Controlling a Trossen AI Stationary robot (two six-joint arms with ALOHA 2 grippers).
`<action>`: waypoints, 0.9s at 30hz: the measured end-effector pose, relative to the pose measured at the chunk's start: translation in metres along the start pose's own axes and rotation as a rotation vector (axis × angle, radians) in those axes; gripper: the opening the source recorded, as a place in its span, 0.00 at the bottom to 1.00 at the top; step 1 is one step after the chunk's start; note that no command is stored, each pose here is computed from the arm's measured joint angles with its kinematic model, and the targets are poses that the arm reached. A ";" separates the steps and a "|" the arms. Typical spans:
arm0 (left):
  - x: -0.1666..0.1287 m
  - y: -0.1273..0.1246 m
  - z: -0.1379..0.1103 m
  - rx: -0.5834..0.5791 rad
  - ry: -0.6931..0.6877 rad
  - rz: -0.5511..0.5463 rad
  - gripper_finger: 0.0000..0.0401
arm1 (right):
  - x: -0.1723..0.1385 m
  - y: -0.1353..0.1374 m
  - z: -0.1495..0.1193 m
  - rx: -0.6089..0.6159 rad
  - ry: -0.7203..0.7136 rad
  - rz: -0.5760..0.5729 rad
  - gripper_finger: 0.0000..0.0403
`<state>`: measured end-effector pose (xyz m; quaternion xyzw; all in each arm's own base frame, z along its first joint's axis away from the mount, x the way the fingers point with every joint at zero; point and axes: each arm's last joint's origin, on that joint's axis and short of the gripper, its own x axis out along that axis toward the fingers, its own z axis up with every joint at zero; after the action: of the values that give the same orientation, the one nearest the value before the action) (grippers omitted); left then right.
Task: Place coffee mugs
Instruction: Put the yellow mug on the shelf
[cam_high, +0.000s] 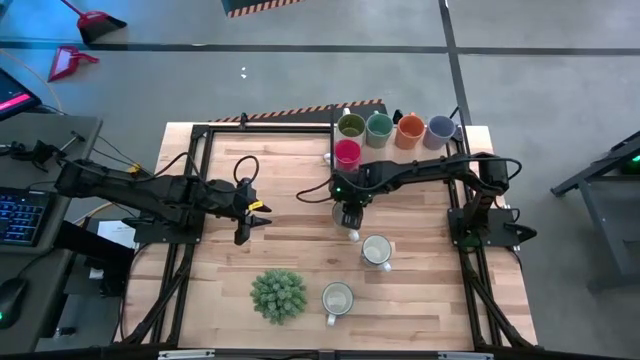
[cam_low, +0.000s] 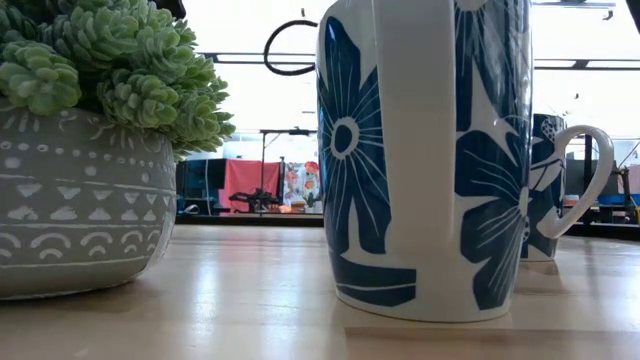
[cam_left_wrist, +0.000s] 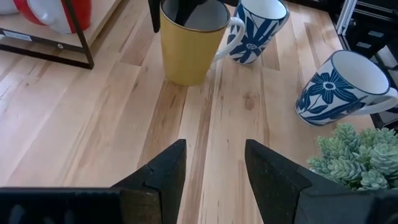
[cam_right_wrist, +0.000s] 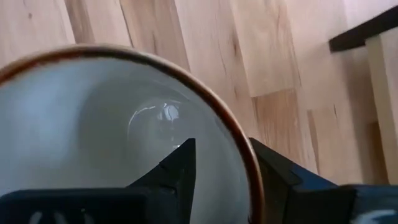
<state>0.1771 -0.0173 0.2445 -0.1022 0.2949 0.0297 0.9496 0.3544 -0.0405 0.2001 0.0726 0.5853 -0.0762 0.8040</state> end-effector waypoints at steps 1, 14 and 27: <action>0.000 0.000 0.000 0.000 -0.001 0.000 0.38 | 0.001 0.000 0.000 0.010 -0.006 0.000 0.28; 0.000 0.000 0.001 -0.001 -0.008 -0.002 0.38 | 0.001 0.001 0.004 0.066 -0.050 0.018 0.15; 0.000 0.000 0.001 -0.002 -0.007 -0.002 0.38 | -0.010 0.000 0.014 0.140 -0.083 0.017 0.00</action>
<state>0.1776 -0.0175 0.2451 -0.1033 0.2914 0.0294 0.9506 0.3646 -0.0432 0.2141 0.1305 0.5439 -0.1133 0.8212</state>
